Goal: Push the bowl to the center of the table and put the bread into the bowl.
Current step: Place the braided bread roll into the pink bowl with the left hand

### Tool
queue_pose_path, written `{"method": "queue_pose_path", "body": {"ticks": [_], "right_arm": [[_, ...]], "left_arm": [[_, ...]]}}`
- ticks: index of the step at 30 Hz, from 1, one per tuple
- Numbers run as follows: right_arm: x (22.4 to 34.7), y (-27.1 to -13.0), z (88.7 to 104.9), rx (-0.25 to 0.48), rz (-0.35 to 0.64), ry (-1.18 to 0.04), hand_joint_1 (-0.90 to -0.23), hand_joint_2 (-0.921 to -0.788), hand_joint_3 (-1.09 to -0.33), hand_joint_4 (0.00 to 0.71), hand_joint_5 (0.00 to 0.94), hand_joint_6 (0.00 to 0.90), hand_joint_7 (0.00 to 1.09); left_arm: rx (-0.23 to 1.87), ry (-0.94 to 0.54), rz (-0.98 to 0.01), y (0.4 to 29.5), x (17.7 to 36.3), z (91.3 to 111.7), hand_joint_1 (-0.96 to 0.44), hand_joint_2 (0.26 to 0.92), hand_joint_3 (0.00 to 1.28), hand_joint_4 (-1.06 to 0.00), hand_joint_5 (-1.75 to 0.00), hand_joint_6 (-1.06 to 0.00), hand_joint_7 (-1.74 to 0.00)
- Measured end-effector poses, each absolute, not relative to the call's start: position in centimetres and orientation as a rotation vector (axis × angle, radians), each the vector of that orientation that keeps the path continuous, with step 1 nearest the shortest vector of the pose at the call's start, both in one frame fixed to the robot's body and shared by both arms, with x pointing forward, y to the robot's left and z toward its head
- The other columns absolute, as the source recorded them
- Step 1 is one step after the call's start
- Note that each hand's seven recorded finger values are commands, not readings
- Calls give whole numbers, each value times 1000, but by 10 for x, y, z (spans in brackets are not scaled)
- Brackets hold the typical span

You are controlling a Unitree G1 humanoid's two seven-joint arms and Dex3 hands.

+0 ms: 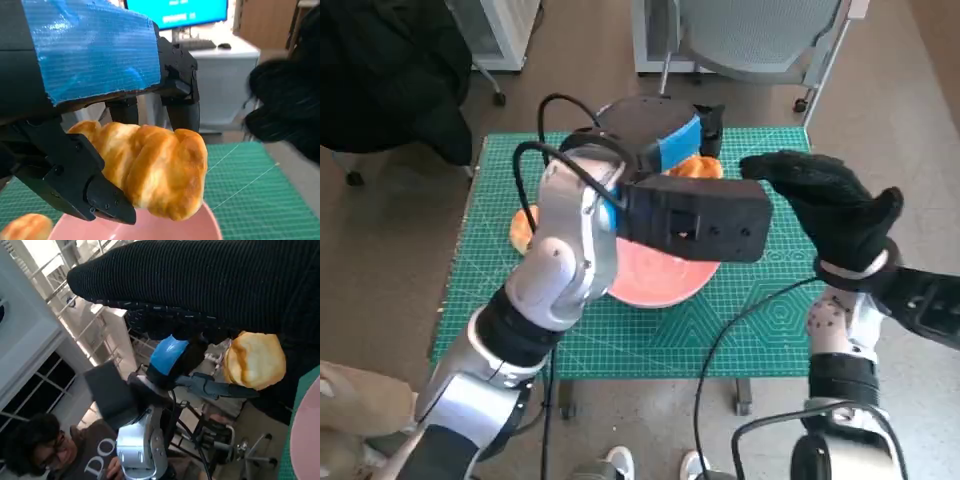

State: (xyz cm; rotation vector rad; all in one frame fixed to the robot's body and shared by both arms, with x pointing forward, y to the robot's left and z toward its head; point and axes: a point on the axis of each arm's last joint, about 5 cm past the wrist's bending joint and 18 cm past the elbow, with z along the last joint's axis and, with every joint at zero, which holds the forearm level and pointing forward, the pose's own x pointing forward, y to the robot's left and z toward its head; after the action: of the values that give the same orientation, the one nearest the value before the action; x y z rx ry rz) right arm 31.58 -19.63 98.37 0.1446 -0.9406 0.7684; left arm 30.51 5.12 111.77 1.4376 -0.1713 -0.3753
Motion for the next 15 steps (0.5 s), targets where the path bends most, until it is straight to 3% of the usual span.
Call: {"method": "queue_pose_path", "body": {"ticks": [2,3,4,6,7,10,11,12,13,15], "right_arm": [[315,-196,985,141,762,-945,-639,-921,-693,183,0,239,0],[314,-197,985,140,760,-947,-641,-921,-694,183,0,238,0],[314,-197,985,139,757,-947,-641,-921,-694,182,0,238,0],[313,-197,985,136,751,-946,-642,-921,-696,181,0,237,0],[312,-197,985,134,748,-945,-642,-921,-696,180,0,236,0],[311,-197,985,129,743,-943,-642,-921,-696,178,0,234,0],[311,-197,985,128,741,-944,-642,-921,-696,178,0,234,0],[311,-197,985,128,739,-945,-642,-921,-695,177,0,233,0],[311,-197,986,127,739,-945,-642,-921,-695,176,0,233,0],[311,-197,986,126,740,-945,-642,-921,-693,176,0,232,0]], "left_arm": [[1443,-165,-384,51,306,1116,1,921,425,-254,-1612,-253,-1577],[1444,-165,-388,51,307,1116,132,854,529,-291,-1640,-264,-1224],[1441,-163,-395,51,307,1115,180,818,583,-310,-1651,-274,-1037],[1426,-149,-415,51,308,1115,294,733,705,-361,-1668,-283,-503],[1417,-138,-425,51,309,1115,322,714,730,-376,-1668,-272,-347],[1391,-117,-447,52,311,1114,350,728,694,-388,-1649,-236,-132],[1389,-115,-451,52,311,1114,288,740,631,-338,-1461,-226,-106],[1388,-116,-453,53,311,1114,203,787,478,-216,-935,-215,-69],[1393,-120,-454,53,311,1114,148,824,367,-138,-598,-208,-45],[1406,-130,-450,55,310,1115,101,859,269,-70,-306,-202,-24]]}}
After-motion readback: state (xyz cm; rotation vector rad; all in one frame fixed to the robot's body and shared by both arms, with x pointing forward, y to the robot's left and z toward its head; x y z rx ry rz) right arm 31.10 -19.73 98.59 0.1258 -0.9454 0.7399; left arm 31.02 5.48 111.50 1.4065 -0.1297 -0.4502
